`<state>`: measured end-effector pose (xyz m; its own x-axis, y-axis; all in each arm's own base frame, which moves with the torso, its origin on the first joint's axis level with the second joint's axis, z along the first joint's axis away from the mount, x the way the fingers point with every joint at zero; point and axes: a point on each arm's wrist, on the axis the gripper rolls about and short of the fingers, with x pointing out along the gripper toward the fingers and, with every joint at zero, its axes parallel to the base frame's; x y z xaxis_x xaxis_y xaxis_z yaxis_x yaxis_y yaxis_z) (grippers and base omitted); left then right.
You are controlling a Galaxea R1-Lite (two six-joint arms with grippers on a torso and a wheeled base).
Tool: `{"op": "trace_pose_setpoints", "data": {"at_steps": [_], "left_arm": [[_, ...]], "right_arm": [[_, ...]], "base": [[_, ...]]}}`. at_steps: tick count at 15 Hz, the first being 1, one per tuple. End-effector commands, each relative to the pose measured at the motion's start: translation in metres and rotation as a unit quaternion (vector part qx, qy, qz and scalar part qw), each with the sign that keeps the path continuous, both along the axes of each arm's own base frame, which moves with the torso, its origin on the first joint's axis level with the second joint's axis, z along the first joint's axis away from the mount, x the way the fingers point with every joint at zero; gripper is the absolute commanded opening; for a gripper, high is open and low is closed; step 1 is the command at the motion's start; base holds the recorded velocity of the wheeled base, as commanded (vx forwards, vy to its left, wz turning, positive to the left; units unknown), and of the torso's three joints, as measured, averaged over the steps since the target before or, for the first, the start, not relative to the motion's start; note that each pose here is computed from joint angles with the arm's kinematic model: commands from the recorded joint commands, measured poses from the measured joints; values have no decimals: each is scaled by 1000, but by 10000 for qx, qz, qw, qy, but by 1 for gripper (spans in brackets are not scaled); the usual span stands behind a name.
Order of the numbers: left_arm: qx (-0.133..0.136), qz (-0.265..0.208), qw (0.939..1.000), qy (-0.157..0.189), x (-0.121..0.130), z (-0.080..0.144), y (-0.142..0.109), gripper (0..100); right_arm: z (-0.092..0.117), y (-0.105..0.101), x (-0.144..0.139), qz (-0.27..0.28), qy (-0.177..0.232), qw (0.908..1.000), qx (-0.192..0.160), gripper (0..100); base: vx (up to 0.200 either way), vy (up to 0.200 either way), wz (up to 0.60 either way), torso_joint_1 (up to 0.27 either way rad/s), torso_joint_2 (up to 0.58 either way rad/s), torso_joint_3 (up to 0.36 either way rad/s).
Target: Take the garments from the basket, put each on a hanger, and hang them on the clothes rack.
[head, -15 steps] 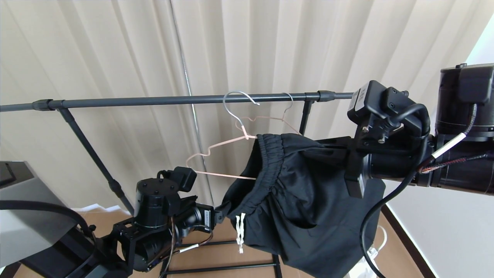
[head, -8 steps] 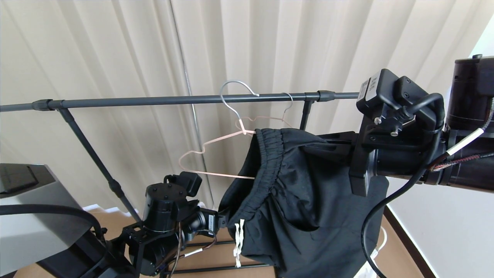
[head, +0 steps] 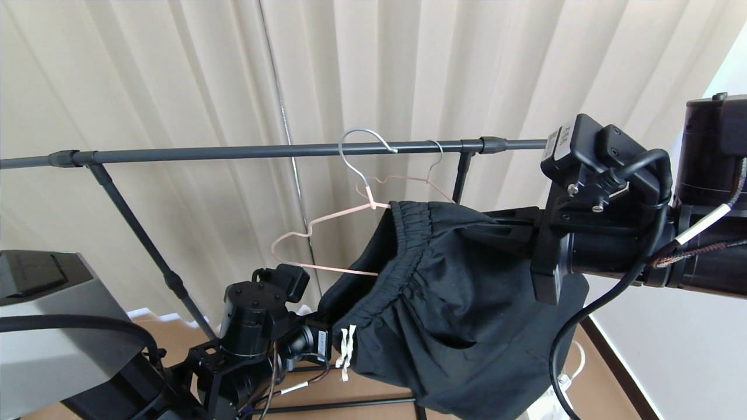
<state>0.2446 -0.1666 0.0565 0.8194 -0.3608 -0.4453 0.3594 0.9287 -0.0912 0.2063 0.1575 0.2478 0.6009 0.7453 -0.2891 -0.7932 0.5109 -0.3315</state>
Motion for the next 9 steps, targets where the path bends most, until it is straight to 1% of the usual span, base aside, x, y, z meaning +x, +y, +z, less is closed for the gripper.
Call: {"op": "trace_pose_setpoints", "data": {"at_steps": [1, 2, 3, 4, 5, 6, 7, 8, 9], "left_arm": [[-80, 27, 9998, -154, 0, 10, 3, 0], [-93, 30, 9997, -222, -1, 14, 4, 0], [-146, 70, 9991, -388, -2, 25, 9, 0], [-143, 66, 9986, -496, -3, 31, 12, 0], [-163, 71, 9982, -577, -4, 36, 14, 0], [-169, 68, 9980, -599, -5, 37, 14, 0], [-152, 85, 9978, -639, -4, 39, 15, 0], [-139, 99, 9977, -660, -3, 40, 16, 0], [-93, 201, 9971, -734, 0, 43, 23, 0]], "right_arm": [[-5, -4, -2, -13, 69, 10000, -31, 0], [-6, -8, -5, -17, 101, 9999, -30, 0], [-12, -17, -12, -5, 217, 9998, 10, 0], [-17, -23, -14, -24, 291, 9995, 139, 0], [-23, -28, -16, -63, 311, 9989, 342, 0], [-28, -31, -16, -115, 324, 9983, 469, 0], [-38, -35, -18, -187, 317, 9975, 607, 0], [-42, -36, -18, -191, 310, 9973, 639, 0], [-53, -38, -21, -181, 309, 9967, 724, 0]], "base": [[0, 0, 0, 0, 0, 0], [0, 0, 0, 0, 0, 0], [0, 0, 0, 0, 0, 0], [0, 0, 0, 0, 0, 0], [0, 0, 0, 0, 0, 0], [0, 0, 0, 0, 0, 0], [0, 0, 0, 0, 0, 0], [0, 0, 0, 0, 0, 0], [0, 0, 0, 0, 0, 0]]}}
